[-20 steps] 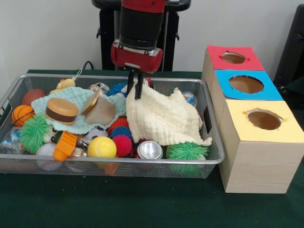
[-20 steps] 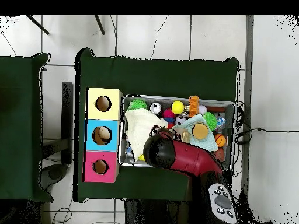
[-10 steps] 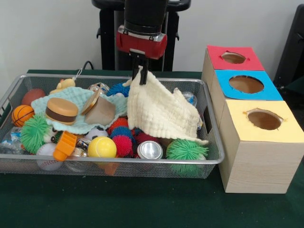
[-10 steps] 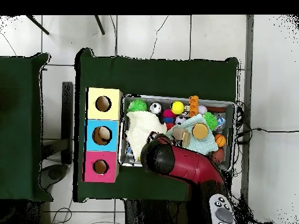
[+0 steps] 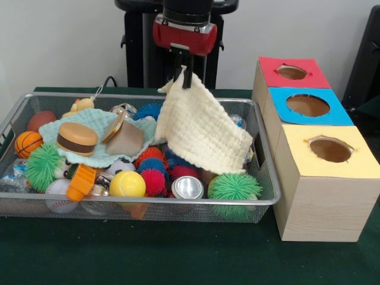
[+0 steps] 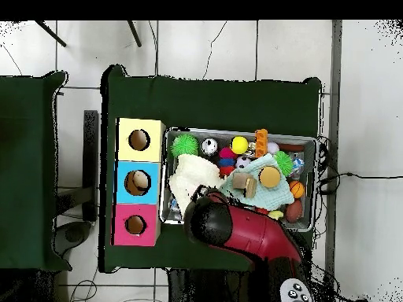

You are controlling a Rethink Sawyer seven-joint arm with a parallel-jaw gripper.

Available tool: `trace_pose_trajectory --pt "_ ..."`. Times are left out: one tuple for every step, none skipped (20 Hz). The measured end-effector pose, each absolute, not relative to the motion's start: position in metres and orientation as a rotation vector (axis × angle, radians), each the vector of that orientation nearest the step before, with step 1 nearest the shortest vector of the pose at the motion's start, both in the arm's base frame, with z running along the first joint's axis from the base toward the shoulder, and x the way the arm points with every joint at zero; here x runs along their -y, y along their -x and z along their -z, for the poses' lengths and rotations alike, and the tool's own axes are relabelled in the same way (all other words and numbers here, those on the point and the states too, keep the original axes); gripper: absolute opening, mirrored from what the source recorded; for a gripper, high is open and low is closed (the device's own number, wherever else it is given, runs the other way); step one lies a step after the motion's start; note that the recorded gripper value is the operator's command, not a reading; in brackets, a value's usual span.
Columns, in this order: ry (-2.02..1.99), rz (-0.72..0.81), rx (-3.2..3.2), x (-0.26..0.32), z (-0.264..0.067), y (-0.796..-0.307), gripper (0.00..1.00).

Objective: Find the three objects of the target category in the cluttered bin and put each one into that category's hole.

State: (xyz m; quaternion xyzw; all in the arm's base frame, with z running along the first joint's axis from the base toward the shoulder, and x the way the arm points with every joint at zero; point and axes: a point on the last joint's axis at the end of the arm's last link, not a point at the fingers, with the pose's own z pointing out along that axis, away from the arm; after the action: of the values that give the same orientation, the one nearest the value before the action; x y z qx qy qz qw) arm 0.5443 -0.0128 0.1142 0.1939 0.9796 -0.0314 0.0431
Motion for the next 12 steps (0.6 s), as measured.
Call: trace_pose_trajectory --pt "-0.596 0.094 -2.997 0.012 -0.116 -0.543 0.0" --pt "-0.604 0.09 -3.002 0.011 -0.12 -0.54 0.0" --pt "-0.609 0.086 -3.005 0.01 -0.123 -0.538 0.0" --pt "-0.613 0.084 -3.007 0.01 -0.125 -0.537 0.0" --pt "-0.618 0.081 -3.009 0.009 -0.127 -0.536 0.0" --pt "-0.622 0.077 -3.012 0.008 -0.129 -0.534 0.0" --pt "-0.636 0.066 -3.02 0.007 -0.133 -0.53 0.0" --pt "-0.64 0.062 -3.022 0.006 -0.134 -0.529 0.0" --pt "-0.644 0.058 -3.023 0.006 -0.135 -0.528 0.0" --pt "-0.65 0.052 -3.025 0.005 -0.137 -0.527 0.0" --pt "-0.656 0.046 -3.027 0.006 -0.138 -0.526 0.0" --pt "-0.664 0.039 -3.027 0.007 -0.14 -0.525 0.0"
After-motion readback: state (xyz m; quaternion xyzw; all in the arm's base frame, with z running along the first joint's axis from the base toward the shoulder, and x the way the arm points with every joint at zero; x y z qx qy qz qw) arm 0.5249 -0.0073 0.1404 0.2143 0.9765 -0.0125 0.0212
